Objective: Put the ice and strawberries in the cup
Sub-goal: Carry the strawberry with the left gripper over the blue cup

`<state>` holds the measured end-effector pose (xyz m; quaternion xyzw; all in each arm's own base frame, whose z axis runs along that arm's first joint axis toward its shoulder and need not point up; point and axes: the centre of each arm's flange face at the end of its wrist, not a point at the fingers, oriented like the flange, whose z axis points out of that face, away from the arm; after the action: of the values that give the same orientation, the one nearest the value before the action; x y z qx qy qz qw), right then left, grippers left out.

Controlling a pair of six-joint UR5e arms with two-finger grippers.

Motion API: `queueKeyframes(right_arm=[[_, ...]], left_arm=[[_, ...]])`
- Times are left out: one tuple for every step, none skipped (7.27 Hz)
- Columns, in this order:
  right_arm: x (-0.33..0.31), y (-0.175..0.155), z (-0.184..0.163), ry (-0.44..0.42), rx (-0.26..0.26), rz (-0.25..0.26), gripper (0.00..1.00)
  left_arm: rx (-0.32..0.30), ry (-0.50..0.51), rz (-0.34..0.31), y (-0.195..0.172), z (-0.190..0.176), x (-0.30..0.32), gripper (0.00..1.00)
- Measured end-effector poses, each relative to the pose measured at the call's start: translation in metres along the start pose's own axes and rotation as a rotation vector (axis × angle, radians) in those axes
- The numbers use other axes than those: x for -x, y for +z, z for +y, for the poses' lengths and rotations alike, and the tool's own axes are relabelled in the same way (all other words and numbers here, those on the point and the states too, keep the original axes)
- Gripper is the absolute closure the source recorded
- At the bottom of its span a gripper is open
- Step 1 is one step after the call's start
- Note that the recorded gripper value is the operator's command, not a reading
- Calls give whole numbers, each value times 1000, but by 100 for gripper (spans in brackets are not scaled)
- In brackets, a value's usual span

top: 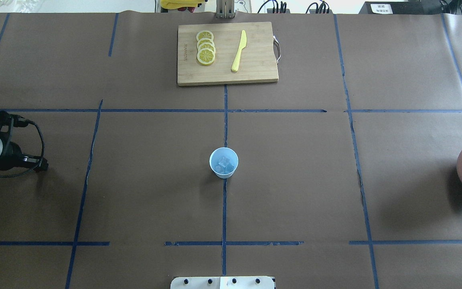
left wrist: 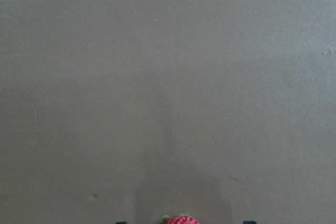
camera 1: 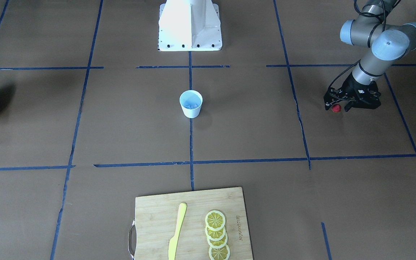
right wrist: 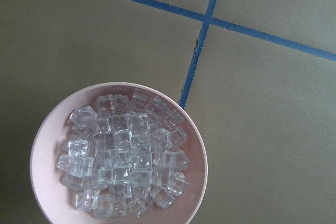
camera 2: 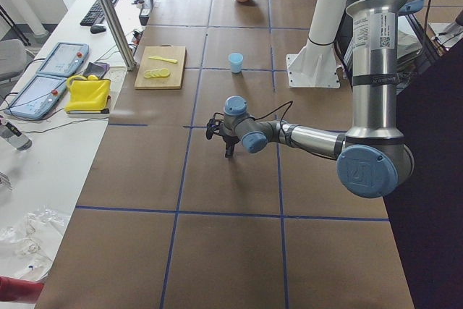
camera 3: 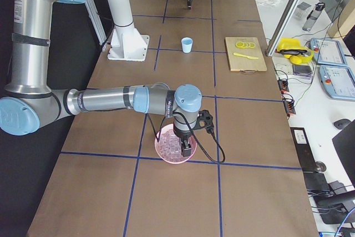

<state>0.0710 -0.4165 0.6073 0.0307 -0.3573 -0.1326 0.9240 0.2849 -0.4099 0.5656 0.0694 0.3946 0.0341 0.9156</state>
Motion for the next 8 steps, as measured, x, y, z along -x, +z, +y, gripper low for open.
queueKeyframes(right_arm=[[0,0,0,0,0,0,1],[0,0,0,0,-1,0,1],[1,-1,0,0,-1,0,1],[1,-1,0,0,-2,0,1],[1,-1,0,0,-2,0,1],[1,-1,-1,-1,-2,0,1],[1,-1,-1,-1,-3,0,1],[1,-1,-1,-2,-3,1,1]], left_arm=[[-2,1,4,-3,0,-2,100],[-3,4,9,-10,-2,-9,100],[1,2,9,-24,-5,-23,100],[5,-2,5,-42,-11,-45,100],[7,-7,0,-65,-22,-74,100],[10,-16,-4,-85,-36,-106,100],[6,-54,1,-104,-55,-144,100],[2,-120,17,-121,-73,-189,100]])
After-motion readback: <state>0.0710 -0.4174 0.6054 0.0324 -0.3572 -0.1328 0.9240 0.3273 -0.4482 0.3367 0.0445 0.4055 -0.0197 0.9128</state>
